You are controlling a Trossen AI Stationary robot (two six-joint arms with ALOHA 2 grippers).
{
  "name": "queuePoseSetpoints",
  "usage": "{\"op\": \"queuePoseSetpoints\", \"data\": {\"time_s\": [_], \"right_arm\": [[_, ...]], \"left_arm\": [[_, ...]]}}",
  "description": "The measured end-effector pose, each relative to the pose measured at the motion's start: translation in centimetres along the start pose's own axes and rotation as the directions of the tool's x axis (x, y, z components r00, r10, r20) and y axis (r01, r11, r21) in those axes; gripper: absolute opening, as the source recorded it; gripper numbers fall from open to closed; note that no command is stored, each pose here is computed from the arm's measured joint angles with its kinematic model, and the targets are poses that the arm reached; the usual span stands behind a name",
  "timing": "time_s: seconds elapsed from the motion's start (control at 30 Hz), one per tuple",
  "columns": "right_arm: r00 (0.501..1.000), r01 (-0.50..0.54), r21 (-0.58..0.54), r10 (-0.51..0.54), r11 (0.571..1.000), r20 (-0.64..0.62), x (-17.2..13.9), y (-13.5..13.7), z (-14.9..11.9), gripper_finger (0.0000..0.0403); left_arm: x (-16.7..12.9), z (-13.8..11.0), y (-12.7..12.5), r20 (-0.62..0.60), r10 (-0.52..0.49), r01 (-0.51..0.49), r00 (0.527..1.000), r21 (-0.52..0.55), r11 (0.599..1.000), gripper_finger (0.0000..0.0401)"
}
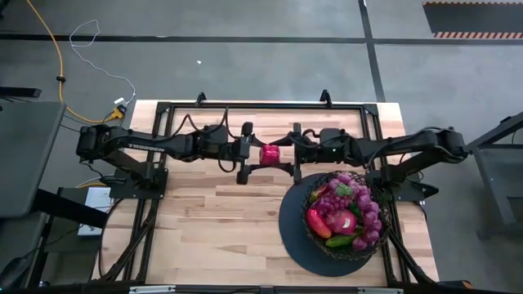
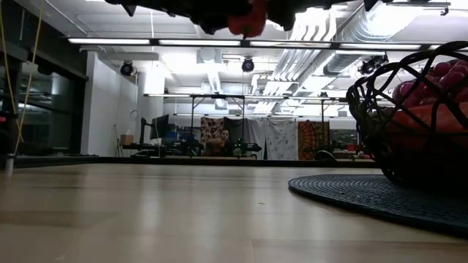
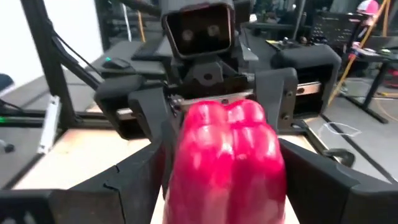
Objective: Build produce basket
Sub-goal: Put the red bell pepper into the basket
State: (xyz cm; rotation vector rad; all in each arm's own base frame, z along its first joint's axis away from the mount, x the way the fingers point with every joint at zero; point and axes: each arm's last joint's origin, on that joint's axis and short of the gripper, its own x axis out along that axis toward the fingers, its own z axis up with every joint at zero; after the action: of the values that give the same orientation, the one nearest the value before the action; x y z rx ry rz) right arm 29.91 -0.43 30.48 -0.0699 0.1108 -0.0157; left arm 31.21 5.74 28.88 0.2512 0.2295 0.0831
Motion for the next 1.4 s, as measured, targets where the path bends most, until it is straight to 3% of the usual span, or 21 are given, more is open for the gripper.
{"op": "queuePoseSetpoints", "data": {"time_s": [0.2, 0.4, 0.93, 1.2, 1.4], "right_arm": [[0.999, 0.05, -0.023, -0.05, 0.999, -0.005, 0.2, 0.4, -0.1, 0.0275], [0.997, 0.069, -0.039, -0.068, 0.997, 0.02, -0.2, 0.4, 0.4, 0.0245], [0.985, 0.113, -0.072, -0.102, 0.991, 0.14, -0.6, 0.2, 1.7, 0.0246], [0.989, 0.115, -0.076, -0.108, 0.99, 0.098, -0.6, 0.2, 1.3, 0.0245], [0.991, 0.113, -0.075, -0.106, 0.991, 0.085, -0.6, 0.2, 1.2, 0.0234]], "left_arm": [[0.0, 0.0, 0.0, 0.0, 0.006, -0.006, 1.0, -0.077, 0.997, 0.0248], [0.0, 0.2, 0.1, 0.016, 0.01, -0.009, 1.0, -0.083, 0.997, 0.0251], [-0.1, 1.0, 0.4, 0.097, 0.056, -0.038, 0.994, -0.174, 0.984, 0.0284], [0.0, 0.9, 0.4, 0.086, 0.072, -0.054, 0.994, -0.195, 0.979, 0.0285], [0.0, 0.7, 0.7, 0.055, 0.059, -0.042, 0.997, -0.282, 0.959, 0.0285]]}}
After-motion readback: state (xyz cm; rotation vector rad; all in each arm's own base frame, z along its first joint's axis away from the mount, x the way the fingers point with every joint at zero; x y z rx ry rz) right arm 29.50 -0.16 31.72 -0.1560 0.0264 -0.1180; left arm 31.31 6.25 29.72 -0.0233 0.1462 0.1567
